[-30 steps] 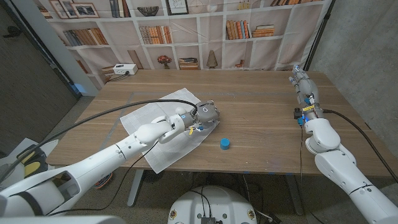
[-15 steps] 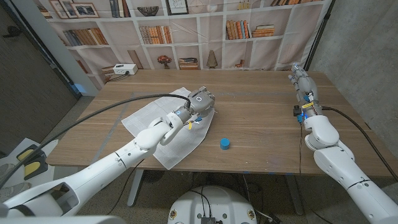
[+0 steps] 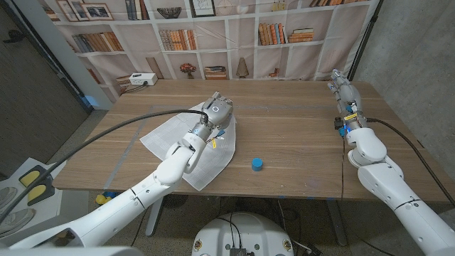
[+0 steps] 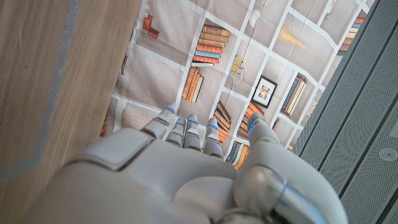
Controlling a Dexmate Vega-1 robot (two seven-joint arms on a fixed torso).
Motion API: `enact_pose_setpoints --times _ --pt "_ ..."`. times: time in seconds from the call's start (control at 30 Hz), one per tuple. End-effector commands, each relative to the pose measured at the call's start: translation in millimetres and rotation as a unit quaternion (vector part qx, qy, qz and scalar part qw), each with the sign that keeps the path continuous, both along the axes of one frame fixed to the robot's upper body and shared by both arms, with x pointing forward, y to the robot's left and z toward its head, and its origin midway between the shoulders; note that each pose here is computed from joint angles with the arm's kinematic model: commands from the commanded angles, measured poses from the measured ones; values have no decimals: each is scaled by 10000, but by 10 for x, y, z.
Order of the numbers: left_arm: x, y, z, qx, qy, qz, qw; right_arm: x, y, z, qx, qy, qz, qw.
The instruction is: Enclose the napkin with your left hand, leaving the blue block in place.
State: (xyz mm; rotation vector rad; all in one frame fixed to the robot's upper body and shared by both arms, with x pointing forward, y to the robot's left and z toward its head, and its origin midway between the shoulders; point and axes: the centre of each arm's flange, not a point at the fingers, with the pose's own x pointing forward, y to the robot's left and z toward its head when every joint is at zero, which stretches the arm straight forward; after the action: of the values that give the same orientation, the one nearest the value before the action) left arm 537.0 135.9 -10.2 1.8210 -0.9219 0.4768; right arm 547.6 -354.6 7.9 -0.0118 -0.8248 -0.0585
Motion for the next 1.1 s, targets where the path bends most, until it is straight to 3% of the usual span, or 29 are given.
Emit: enact_pose_setpoints --times 0.03,0.3,0.53,0.7,1.1 --pt "-158 301 -135 -932 -307 813 9918 53 28 102 -114 12 107 9999" --pt "-203 479 -240 -1534 -571 1593 9736 78 59 177 -197 16 149 9997" --pt "-218 532 -328 -1876 -711 2262 9532 90 89 236 -253 19 171 9995" --pt "-190 591 -404 -2162 -578 2571 9401 93 108 272 -288 17 174 9994" --pt "-136 681 -548 -2205 -3 3108 9245 80 132 324 -284 -4 142 9995"
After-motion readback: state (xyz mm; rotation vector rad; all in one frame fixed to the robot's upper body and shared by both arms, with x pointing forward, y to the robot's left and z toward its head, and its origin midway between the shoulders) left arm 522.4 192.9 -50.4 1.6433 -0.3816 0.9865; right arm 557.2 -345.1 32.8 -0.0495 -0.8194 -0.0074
